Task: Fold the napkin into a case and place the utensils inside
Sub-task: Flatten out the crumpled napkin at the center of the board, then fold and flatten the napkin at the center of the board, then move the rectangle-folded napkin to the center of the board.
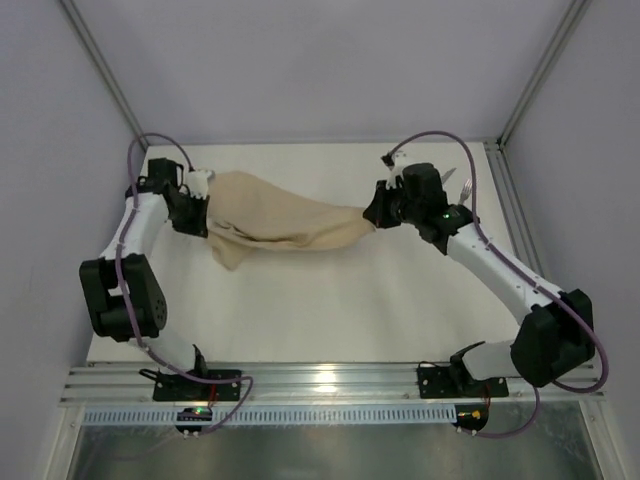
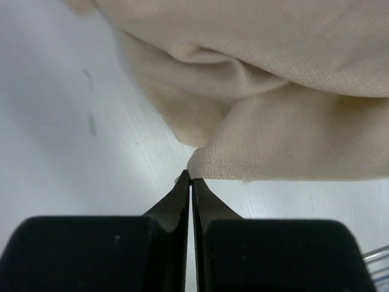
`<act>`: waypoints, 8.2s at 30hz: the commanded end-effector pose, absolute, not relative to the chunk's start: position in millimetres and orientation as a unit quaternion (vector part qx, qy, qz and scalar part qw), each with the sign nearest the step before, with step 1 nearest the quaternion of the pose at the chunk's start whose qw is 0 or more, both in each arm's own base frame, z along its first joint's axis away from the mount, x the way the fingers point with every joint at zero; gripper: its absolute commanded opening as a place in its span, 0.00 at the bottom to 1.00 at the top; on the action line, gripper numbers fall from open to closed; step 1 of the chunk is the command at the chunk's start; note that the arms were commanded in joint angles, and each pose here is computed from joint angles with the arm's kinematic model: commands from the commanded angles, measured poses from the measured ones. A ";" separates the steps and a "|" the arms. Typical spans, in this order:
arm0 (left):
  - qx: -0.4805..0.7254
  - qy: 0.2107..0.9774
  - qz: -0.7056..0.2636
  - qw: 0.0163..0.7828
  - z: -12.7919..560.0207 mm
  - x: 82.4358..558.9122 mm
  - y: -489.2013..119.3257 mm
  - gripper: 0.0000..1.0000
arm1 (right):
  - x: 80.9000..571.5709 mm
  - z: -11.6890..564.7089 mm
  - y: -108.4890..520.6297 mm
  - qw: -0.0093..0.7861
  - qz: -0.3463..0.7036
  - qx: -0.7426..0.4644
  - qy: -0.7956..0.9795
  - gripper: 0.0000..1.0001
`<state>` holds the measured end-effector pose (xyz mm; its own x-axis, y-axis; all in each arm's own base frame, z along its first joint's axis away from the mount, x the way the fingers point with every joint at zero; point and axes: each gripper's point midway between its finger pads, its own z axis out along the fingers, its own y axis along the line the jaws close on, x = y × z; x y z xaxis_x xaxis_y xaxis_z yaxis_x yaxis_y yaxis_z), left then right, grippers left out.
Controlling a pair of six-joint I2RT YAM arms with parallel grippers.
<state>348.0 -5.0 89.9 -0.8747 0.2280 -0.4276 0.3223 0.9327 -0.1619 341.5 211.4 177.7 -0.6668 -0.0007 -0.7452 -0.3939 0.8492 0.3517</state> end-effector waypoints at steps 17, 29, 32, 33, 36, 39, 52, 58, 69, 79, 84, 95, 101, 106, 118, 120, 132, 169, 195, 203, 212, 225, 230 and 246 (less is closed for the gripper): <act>0.192 0.814 0.170 0.521 471.3 229.1 42.8 0.00 | 207.8 487.0 155.1 0.668 0.323 -0.163 0.650 0.04; 0.164 0.819 0.158 0.527 459.3 342.1 54.0 0.00 | 338.3 509.8 189.0 0.647 0.384 -0.133 0.645 0.04; 0.132 0.820 0.175 0.529 460.7 373.8 66.5 0.00 | 390.7 514.0 197.7 0.636 0.393 -0.116 0.654 0.04; 0.118 0.814 0.183 0.539 466.5 382.4 70.9 0.00 | 423.0 492.7 203.8 0.616 0.392 -0.105 0.675 0.04; 0.094 0.795 0.200 0.564 479.2 407.9 79.8 0.00 | 450.1 524.6 199.3 0.637 0.396 -0.095 0.654 0.04; 0.075 0.779 0.208 0.587 492.2 421.8 84.5 0.00 | 484.3 535.8 192.8 0.652 0.397 -0.076 0.642 0.04; 0.120 0.757 0.172 0.619 489.0 441.4 63.9 0.00 | 501.6 485.0 156.3 0.643 0.344 -0.058 0.682 0.04; 0.207 0.808 0.132 0.535 380.5 419.6 44.9 0.00 | 457.5 339.4 147.0 0.555 0.321 -0.025 0.767 0.04; 0.372 0.889 0.064 0.259 123.3 309.2 36.1 0.00 | 327.5 107.4 133.2 0.347 0.258 0.020 0.901 0.04; 0.422 0.900 0.009 0.109 43.8 229.0 28.4 0.00 | 249.4 26.7 140.5 0.228 0.240 0.073 0.941 0.04; 0.428 0.900 -0.007 0.084 39.5 202.8 26.4 0.00 | 225.2 24.7 141.0 0.216 0.233 0.087 0.944 0.04; 0.381 0.912 -0.018 0.151 72.6 208.5 11.7 0.00 | 218.5 65.4 142.3 0.236 0.238 0.063 0.940 0.04; 0.309 0.917 0.013 0.251 122.7 277.0 11.1 0.00 | 267.5 118.5 154.0 0.303 0.264 0.047 0.915 0.04; 0.245 0.913 0.056 0.321 155.7 346.8 21.6 0.00 | 337.9 131.9 151.1 0.335 0.271 0.060 0.900 0.04; 0.175 0.900 0.130 0.377 176.2 486.5 39.1 0.00 | 478.0 136.9 157.7 0.364 0.283 0.119 0.879 0.04; 0.173 0.899 0.127 0.383 175.1 505.4 38.3 0.00 | 494.8 129.8 156.9 0.363 0.289 0.135 0.875 0.04; 0.186 0.901 0.126 0.371 137.8 558.7 18.0 0.00 | 543.5 109.2 151.3 0.366 0.284 0.201 0.863 0.04; 0.181 0.884 0.191 0.388 89.3 615.5 17.2 0.23 | 587.0 68.2 141.5 0.351 0.295 0.315 0.831 0.38; 0.062 0.967 -0.027 0.244 86.8 469.1 45.2 0.77 | 488.1 75.0 118.9 0.297 0.224 0.102 0.923 0.58; 0.031 0.971 -0.066 0.226 53.9 459.6 38.0 0.79 | 446.9 30.3 156.4 0.223 0.279 0.065 0.932 0.58; 0.016 0.973 -0.117 0.200 31.9 458.0 21.2 0.55 | 430.9 16.0 160.8 0.205 0.278 0.059 0.937 0.52; 0.065 0.980 -0.133 0.136 23.4 389.0 11.6 0.00 | 375.6 8.3 147.9 0.179 0.254 0.059 0.949 0.04; 0.100 0.984 -0.119 0.083 23.7 314.2 14.6 0.00 | 314.8 5.8 141.2 0.149 0.246 0.062 0.956 0.04; 0.091 0.980 -0.077 0.161 95.7 320.6 27.9 0.52 | 362.0 104.4 128.3 0.292 0.176 0.027 0.940 0.44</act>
<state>274.5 19.8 78.8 -0.9564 0.2041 -0.2090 0.2402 0.9566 -0.1650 303.9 136.9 71.9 -0.9054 0.1718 -0.3881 -0.0103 0.9052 0.4248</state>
